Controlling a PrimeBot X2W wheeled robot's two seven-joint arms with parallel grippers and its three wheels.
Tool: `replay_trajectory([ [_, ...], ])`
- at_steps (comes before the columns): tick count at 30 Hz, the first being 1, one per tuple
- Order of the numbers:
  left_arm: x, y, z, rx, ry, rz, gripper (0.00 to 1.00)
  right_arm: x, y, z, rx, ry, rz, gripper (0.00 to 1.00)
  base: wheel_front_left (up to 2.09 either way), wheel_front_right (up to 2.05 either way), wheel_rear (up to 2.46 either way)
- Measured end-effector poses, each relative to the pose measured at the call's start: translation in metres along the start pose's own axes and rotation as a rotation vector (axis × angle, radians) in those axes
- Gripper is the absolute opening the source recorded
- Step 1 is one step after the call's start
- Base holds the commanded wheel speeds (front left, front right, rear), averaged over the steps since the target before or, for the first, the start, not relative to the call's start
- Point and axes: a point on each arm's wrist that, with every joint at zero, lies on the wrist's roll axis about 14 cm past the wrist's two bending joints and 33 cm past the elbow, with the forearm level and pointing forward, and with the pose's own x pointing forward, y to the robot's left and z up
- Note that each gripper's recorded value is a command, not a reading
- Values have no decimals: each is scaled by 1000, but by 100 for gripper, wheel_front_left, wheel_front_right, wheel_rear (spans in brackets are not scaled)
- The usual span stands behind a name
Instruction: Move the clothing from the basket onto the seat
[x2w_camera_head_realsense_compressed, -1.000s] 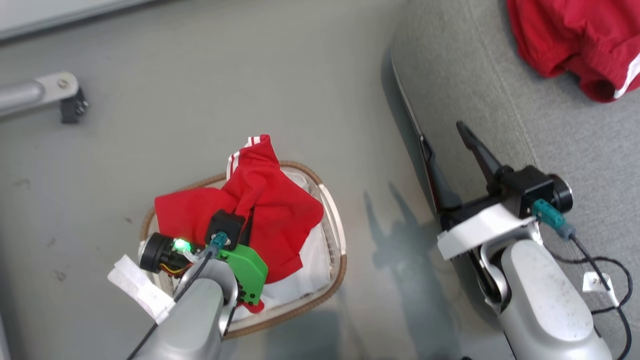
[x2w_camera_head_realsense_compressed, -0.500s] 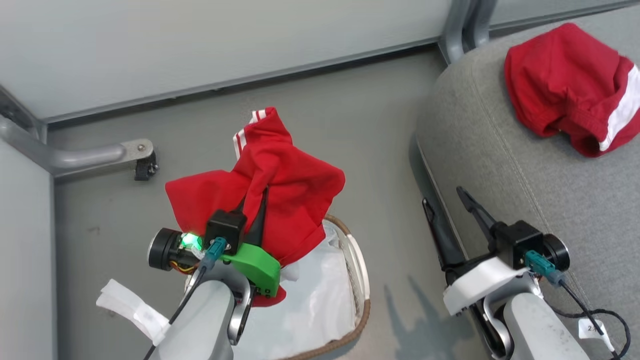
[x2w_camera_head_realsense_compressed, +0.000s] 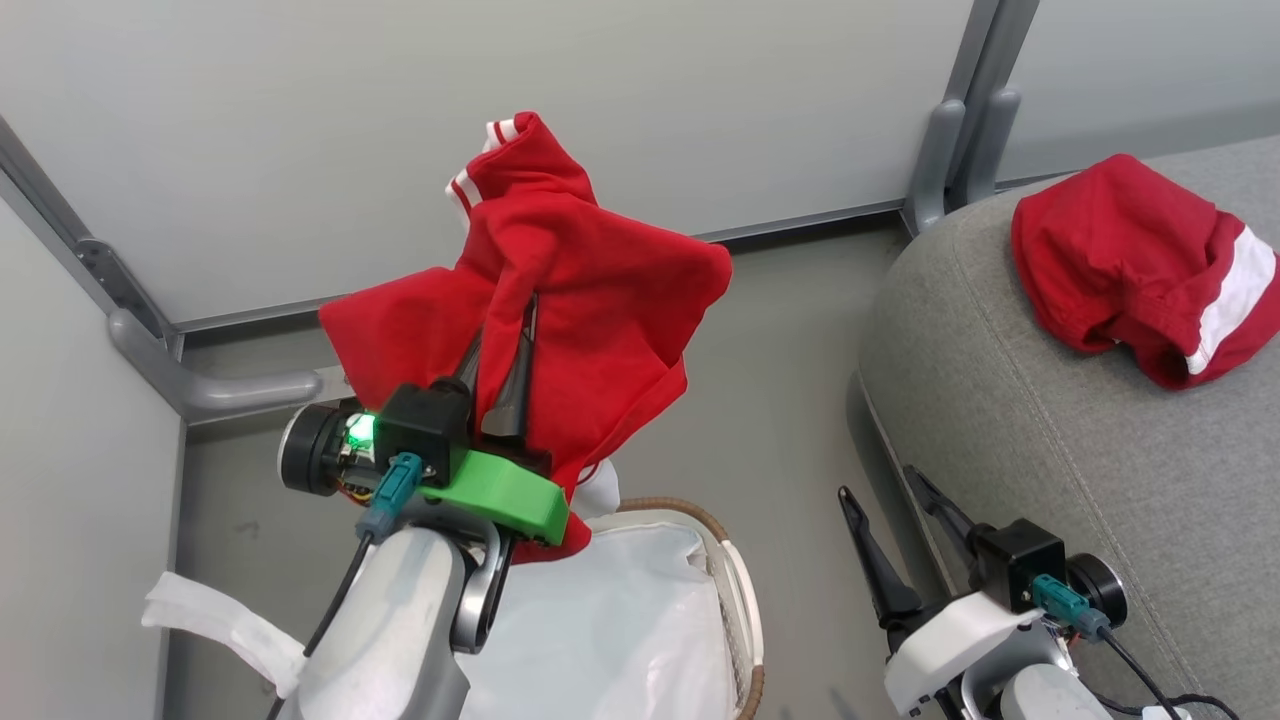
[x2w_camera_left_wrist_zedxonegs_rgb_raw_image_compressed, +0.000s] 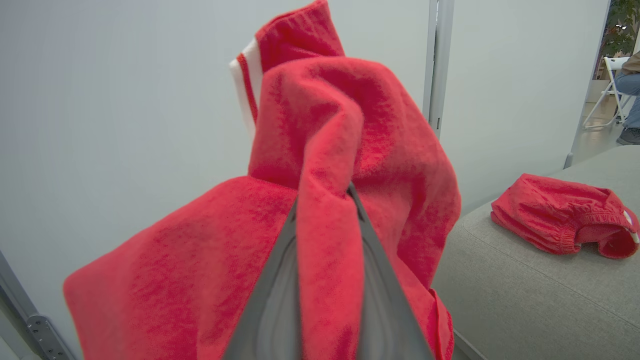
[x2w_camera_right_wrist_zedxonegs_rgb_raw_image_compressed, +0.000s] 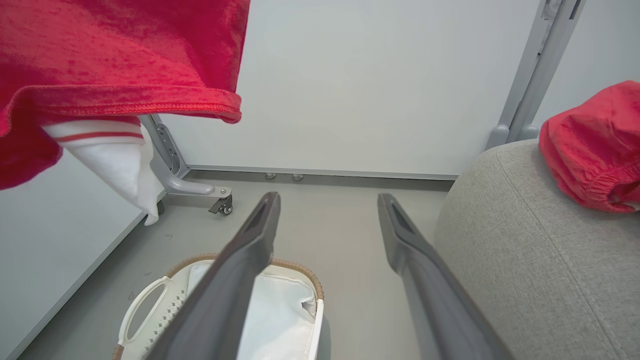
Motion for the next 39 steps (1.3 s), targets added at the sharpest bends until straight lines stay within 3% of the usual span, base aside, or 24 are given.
replay_trajectory([
  [11, -1, -1, 23, 9, -61, -1, 0, -8, 13, -7, -9, 22, 36, 100, 0, 0, 0],
  [26, -3, -5, 8, -18, -19, -16, 0, 29, 83, 4, -238, -4, 363, 100, 0, 0, 0],
  [33, -3, -4, 6, -23, -11, -17, 0, 50, 125, 22, -253, -63, 491, 100, 0, 0, 0],
  [39, -3, -1, 5, -29, -5, -10, 0, 55, 153, 14, -297, -54, 595, 100, 0, 0, 0],
])
